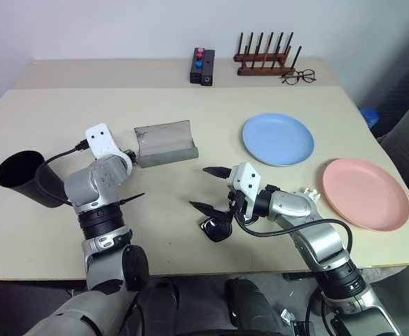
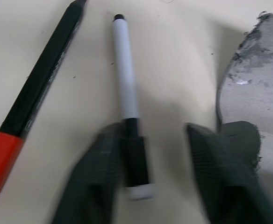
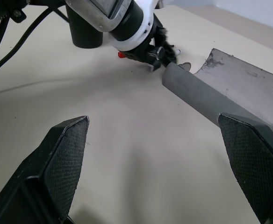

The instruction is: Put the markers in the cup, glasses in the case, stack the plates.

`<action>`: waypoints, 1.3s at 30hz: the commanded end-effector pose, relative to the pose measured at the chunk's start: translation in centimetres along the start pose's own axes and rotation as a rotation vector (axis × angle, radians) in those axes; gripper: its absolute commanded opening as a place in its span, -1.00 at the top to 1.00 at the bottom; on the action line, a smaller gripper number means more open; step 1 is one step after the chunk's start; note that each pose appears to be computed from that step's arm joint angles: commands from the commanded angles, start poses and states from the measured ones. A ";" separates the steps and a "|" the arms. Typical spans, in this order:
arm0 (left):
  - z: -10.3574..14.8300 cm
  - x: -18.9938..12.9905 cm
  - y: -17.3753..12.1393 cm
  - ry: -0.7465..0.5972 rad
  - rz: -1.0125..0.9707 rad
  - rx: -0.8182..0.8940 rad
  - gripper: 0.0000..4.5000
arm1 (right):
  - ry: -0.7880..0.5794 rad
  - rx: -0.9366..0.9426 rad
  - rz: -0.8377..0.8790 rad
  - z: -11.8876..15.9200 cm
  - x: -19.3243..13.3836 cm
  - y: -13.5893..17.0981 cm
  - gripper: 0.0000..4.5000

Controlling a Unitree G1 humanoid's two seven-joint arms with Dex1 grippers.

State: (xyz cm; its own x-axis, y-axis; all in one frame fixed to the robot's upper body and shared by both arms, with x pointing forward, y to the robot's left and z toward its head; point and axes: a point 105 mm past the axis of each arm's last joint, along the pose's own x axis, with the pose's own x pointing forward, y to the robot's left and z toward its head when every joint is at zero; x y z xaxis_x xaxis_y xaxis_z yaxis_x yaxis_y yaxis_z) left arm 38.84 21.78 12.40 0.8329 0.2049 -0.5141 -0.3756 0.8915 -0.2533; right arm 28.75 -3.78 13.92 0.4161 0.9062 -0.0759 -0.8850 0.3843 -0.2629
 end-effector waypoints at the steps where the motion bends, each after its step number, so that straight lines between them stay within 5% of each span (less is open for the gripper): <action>1: 0.3 -0.1 -0.2 0.004 -0.010 -0.018 0.03 | -0.044 -0.031 0.001 1.3 0.0 0.3 -1.00; 18: 1.1 -0.2 1.0 0.044 0.132 -0.033 0.03 | -0.037 -0.034 -0.004 1.1 -0.1 0.1 -1.00; 24: 0.8 -0.3 1.7 0.073 0.190 -0.047 0.99 | -0.036 -0.036 -0.004 1.1 -0.1 0.1 -1.00; 30: 1.4 -0.3 1.5 0.041 0.171 -0.044 0.99 | -0.035 -0.040 -0.003 1.1 -0.1 0.1 -1.00; 34: 3.1 -0.6 0.0 -0.067 0.085 -0.019 0.99 | -0.036 -0.043 -0.003 1.1 -0.1 0.0 -1.00; 39: 8.1 -2.9 -2.1 -0.387 -0.069 0.003 0.99 | -0.039 -0.050 -0.005 1.3 -0.1 -0.2 -1.00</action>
State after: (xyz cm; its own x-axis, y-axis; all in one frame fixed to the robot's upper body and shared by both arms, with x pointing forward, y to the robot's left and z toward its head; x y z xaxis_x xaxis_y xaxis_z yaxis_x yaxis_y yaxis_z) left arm 40.44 22.53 17.06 0.9021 0.2793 -0.3289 -0.3712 0.8910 -0.2613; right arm 28.80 -3.83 13.93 0.4193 0.9044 -0.0792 -0.8822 0.3853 -0.2705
